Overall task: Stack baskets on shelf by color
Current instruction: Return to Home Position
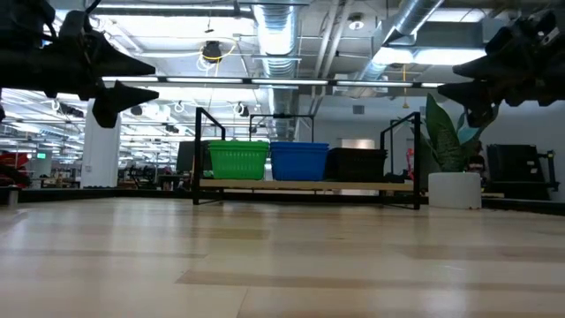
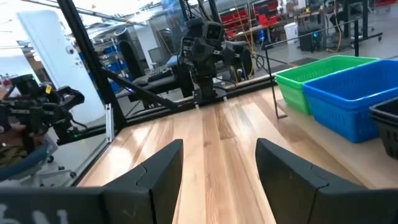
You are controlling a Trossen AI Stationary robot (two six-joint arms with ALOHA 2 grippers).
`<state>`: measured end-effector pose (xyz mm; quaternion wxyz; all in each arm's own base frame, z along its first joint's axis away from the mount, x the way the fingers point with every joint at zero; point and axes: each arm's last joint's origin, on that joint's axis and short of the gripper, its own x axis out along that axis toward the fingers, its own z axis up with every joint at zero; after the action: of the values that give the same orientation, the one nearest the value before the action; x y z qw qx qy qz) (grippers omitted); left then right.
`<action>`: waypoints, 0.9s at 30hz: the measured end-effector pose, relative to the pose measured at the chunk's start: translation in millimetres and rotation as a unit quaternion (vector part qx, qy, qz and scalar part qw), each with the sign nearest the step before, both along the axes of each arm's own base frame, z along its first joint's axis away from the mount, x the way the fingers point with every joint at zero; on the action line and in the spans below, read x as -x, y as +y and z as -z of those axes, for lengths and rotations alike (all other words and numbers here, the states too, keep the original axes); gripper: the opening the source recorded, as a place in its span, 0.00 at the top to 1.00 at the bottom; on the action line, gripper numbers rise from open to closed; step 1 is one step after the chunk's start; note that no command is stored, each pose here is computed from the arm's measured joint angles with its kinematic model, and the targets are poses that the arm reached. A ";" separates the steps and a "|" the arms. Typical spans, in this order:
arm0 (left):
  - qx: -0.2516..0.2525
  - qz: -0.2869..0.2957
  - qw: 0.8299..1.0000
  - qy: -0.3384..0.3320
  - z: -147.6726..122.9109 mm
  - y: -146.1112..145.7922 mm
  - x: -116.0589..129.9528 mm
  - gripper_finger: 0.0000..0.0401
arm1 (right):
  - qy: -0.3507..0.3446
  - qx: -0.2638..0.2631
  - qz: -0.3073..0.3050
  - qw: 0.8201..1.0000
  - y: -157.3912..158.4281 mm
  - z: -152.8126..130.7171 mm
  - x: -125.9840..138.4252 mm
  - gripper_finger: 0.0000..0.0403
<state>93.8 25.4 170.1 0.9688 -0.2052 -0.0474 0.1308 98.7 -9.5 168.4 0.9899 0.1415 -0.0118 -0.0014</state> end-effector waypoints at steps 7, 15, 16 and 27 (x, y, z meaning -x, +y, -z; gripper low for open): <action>0.001 -0.007 1.000 0.003 0.7 0.4 0.1 0.40 | 0.003 -0.001 0.000 1.000 0.0 0.7 -0.1 0.44; 0.001 -0.007 1.000 0.003 0.7 0.4 0.1 0.40 | 0.005 -0.001 0.000 1.000 0.0 1.3 -0.1 0.44; 0.001 -0.007 1.000 0.003 0.7 0.4 0.1 0.40 | 0.006 -0.001 -0.001 1.000 0.0 1.3 -0.1 0.44; 0.001 -0.007 1.000 0.003 0.8 0.4 0.0 0.40 | 0.007 -0.002 -0.001 1.000 0.0 1.8 -0.2 0.45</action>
<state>93.7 25.8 169.3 0.9678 -0.2055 -0.0457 0.1380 98.9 -9.4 166.6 0.9896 0.1438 -0.0047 -0.0012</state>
